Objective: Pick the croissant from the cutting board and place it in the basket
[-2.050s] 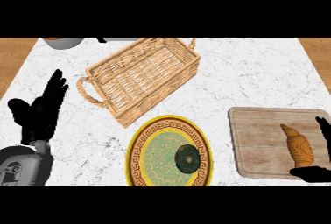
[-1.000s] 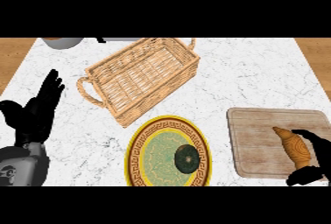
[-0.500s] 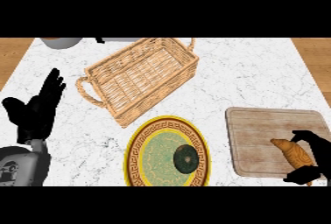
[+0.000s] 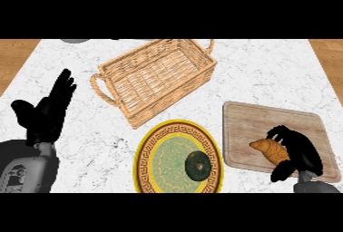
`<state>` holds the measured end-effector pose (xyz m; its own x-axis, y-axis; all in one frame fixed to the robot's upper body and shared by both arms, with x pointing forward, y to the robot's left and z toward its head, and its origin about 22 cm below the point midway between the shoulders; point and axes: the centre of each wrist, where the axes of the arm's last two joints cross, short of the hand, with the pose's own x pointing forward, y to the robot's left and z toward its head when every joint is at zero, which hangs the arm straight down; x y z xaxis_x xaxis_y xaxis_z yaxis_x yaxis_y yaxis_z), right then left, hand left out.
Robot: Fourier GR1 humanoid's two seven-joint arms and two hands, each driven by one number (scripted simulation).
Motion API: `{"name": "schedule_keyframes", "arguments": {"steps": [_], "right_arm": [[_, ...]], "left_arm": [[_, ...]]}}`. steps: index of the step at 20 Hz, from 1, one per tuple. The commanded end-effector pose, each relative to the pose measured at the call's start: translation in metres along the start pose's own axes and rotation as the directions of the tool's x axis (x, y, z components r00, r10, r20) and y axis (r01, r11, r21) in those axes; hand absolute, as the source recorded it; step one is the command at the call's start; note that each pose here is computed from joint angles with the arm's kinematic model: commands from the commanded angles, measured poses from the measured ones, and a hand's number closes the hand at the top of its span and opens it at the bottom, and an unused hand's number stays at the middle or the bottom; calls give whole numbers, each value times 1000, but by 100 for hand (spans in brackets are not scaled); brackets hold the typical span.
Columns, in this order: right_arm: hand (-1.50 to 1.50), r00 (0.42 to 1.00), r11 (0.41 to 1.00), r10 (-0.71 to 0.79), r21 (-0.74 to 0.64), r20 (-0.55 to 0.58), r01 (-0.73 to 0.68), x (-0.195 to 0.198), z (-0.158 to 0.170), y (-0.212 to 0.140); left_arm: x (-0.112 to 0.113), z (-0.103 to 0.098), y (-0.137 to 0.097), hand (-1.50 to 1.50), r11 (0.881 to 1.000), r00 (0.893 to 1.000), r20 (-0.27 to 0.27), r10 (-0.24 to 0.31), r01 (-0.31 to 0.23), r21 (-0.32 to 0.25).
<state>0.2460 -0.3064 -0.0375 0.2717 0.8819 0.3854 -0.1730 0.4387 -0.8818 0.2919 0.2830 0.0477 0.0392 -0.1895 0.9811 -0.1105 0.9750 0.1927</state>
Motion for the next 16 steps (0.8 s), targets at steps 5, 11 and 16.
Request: {"name": "schedule_keyframes", "arguments": {"steps": [5, 11, 16], "right_arm": [[150, 945, 958, -273, -43, 178, 285, 130, -11, 20], [150, 856, 853, -410, -201, 315, 482, 194, -12, -9], [150, 802, 752, -458, -314, 383, 579, 243, -9, -30]], "left_arm": [[12, -7, -20, 0, 996, 999, 41, 13, -9, -86], [15, -10, -33, 0, 989, 999, 48, 5, 2, -147], [20, -14, -49, 0, 982, 998, 57, 7, 4, -191]]}}
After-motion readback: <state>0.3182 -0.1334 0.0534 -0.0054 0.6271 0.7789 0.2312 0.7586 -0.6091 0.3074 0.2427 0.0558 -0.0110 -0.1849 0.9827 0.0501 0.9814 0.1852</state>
